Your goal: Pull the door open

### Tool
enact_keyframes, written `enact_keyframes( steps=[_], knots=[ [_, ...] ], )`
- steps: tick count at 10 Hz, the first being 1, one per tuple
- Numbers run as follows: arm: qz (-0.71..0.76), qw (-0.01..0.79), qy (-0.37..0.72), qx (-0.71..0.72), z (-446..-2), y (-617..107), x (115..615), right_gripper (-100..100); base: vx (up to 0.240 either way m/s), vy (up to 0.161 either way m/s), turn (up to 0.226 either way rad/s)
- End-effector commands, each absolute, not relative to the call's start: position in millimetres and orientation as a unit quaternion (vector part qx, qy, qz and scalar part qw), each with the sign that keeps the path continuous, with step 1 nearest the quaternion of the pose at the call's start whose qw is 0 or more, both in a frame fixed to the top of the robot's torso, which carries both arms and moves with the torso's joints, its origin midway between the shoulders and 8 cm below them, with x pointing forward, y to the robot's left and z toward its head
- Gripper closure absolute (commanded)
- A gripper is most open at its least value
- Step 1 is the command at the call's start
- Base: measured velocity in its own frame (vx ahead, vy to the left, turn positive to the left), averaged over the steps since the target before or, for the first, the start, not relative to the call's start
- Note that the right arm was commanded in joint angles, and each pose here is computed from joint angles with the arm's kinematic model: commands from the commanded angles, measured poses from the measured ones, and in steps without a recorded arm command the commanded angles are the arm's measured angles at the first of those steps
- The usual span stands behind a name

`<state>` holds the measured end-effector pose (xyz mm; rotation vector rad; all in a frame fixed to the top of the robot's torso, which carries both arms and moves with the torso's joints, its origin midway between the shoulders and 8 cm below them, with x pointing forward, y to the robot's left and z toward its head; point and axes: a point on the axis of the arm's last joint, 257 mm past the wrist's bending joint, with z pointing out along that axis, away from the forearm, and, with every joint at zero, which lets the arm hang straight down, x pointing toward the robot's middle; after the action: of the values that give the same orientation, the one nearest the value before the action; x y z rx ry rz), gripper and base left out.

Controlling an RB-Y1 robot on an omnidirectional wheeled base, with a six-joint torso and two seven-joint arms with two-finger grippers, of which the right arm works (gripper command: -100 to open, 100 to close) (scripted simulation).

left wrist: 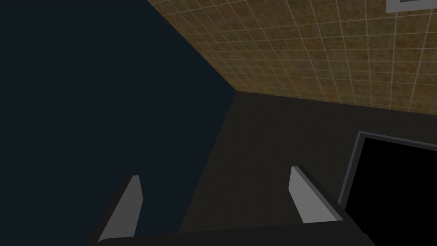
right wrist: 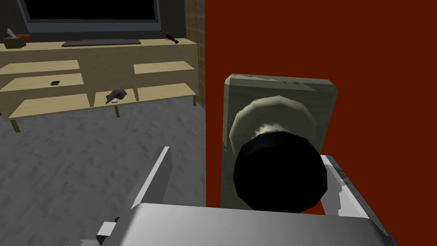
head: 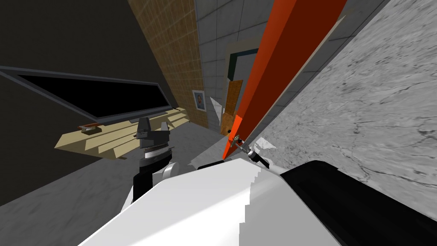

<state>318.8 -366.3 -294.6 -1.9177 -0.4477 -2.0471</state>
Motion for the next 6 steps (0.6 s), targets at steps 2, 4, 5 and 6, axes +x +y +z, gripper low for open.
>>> enact_keyframes(
  steps=[2, 4, 5, 6],
  knots=[
    [-0.707, 0.169, -0.155, -0.669, -304.9, -352.0, 307.1, 100, 0.012, 0.023, 0.007],
    [-0.707, 0.169, -0.155, -0.669, -304.9, -352.0, 307.1, 100, 0.009, 0.011, 0.003],
    [-0.707, 0.170, -0.156, -0.668, -304.9, -353.1, 304.2, 100, 0.020, 0.003, 0.014],
    [-0.707, 0.170, -0.156, -0.668, -304.9, -353.1, 304.2, 100, 0.009, 0.009, 0.017]
  ],
)
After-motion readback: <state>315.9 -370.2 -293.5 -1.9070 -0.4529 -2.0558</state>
